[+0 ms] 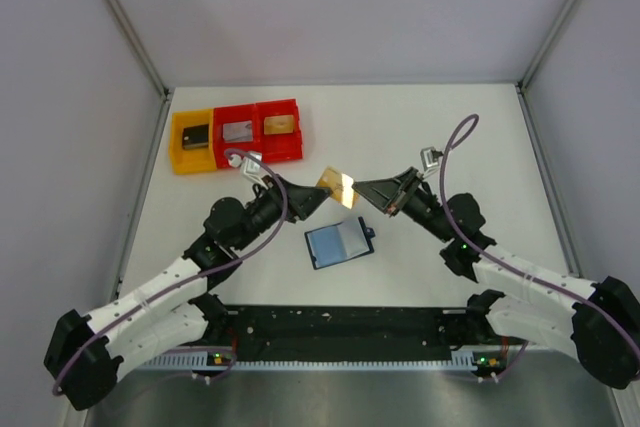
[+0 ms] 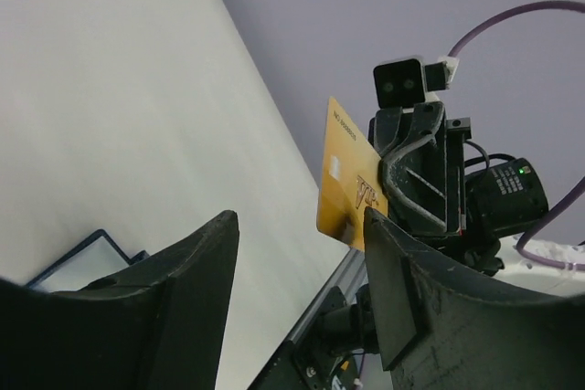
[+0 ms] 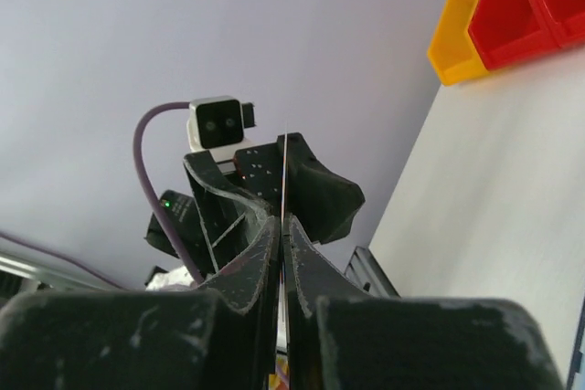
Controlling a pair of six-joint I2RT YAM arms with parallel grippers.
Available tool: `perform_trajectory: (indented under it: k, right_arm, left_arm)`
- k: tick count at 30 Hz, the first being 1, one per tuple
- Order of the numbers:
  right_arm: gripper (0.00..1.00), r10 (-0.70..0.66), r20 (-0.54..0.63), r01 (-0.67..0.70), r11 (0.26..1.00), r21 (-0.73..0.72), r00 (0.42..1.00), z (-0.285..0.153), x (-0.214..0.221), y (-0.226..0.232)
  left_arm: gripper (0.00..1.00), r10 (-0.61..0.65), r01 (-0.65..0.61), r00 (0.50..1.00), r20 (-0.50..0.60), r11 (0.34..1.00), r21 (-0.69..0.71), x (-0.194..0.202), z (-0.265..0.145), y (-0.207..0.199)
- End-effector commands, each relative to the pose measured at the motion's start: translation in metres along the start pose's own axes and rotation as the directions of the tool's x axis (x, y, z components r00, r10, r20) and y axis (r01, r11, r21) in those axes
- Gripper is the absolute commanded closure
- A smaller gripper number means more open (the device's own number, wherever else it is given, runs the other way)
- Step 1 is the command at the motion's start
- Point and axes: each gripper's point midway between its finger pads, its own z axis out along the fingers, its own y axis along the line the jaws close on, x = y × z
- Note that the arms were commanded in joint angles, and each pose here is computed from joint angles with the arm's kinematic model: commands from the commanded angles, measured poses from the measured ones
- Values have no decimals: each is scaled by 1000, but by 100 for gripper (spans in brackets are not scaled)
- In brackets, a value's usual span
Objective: Take the credit cards out of the card holder
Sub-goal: Place the credit card in the storage box.
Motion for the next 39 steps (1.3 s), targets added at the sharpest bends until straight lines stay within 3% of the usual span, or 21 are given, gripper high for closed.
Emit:
perform_trajectory:
  k: [1,9,19,22,24,29,32,34,39]
  right_arm:
    - [100,84,131,-76,995,-66,988,3,-18,23]
    - [100,104,136,-98,994,-54,985,5,-13,19]
    - [100,114,130,-110,993,-33,985,6,-9,10]
    - [100,101,131,-98,995,-31,986,4,-8,8]
    - [89,92,140,-90,996,-18,986,1,-9,3]
    - [34,29,163,-37,998,45,986,-11,-18,-15]
    - [13,-51,163,26,988,153,985,-23,-26,-35]
    - [3,-118,149,81,968,236,982,-33,-32,-46]
    - [1,-333,79,270,863,427,940,-61,-47,-66]
  left_arm:
    - [40,-86,78,995,59,990,122,-17,6,-31]
    - [49,-99,92,995,27,978,187,-10,12,-46]
    - [100,-109,102,993,33,980,170,-9,12,-42]
    - [100,-112,102,991,71,987,127,-13,12,-31]
    - [100,-130,118,984,119,988,100,-18,11,-21]
    - [100,-158,159,965,210,987,10,-33,9,9]
    - [100,-200,220,944,261,974,-48,-45,8,36]
    - [100,-226,264,925,306,961,-87,-57,7,57]
    - [100,-213,320,876,433,928,-191,-98,6,111]
